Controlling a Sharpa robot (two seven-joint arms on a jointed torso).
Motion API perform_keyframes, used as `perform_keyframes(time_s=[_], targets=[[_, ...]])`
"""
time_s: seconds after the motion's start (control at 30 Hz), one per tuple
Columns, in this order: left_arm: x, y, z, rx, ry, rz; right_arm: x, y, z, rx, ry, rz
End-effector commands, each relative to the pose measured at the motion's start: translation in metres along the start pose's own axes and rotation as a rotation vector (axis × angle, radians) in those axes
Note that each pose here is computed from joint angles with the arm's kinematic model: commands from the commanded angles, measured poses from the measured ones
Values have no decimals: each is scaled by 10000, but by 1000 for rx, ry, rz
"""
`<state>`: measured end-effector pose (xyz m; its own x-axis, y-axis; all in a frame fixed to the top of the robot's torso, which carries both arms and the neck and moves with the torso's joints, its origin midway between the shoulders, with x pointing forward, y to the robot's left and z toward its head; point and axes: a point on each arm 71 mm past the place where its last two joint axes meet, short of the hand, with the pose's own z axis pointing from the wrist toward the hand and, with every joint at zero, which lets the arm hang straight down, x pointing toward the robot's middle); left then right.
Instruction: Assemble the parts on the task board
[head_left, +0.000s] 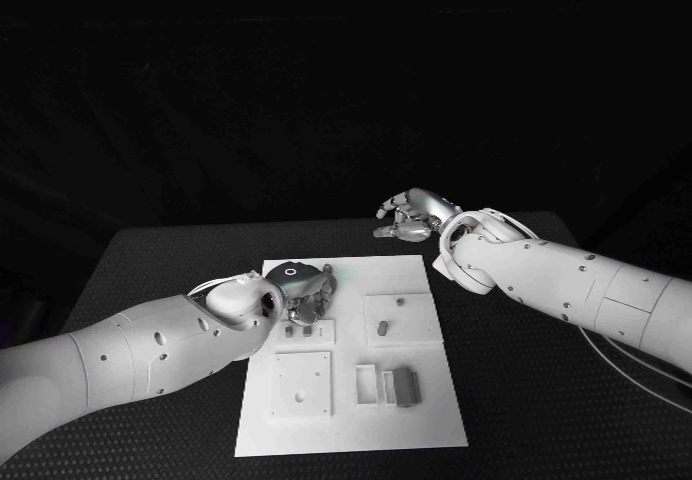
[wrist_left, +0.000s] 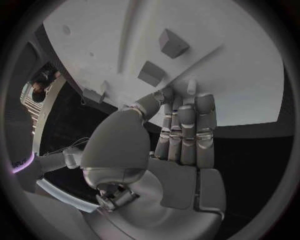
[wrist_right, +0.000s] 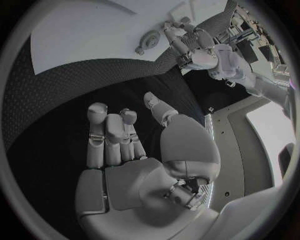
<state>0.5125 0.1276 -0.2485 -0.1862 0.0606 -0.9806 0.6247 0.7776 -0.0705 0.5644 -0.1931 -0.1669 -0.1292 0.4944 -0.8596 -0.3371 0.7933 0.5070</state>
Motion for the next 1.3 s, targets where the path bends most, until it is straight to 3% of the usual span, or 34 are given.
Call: perform_keyframes(time_s=[0.03,0.23,0.4,0.8,1.3], targets=[[-63,-17,-1,8,-22,-27,6,6,-4,-9,9,-2],[-189,21,-28,-3,-57,-52,4,4,-5,-8,10,-2],[-228,72,-79,-18,-59,-73,0,-5,-8,-6,10,-3],[-254,274,-260,-70,-18,-96,-10,-23,-15,-3,9,-4],[-232,369,-376,-92,-6,-120,-17,-37,-20,1,9,-5]])
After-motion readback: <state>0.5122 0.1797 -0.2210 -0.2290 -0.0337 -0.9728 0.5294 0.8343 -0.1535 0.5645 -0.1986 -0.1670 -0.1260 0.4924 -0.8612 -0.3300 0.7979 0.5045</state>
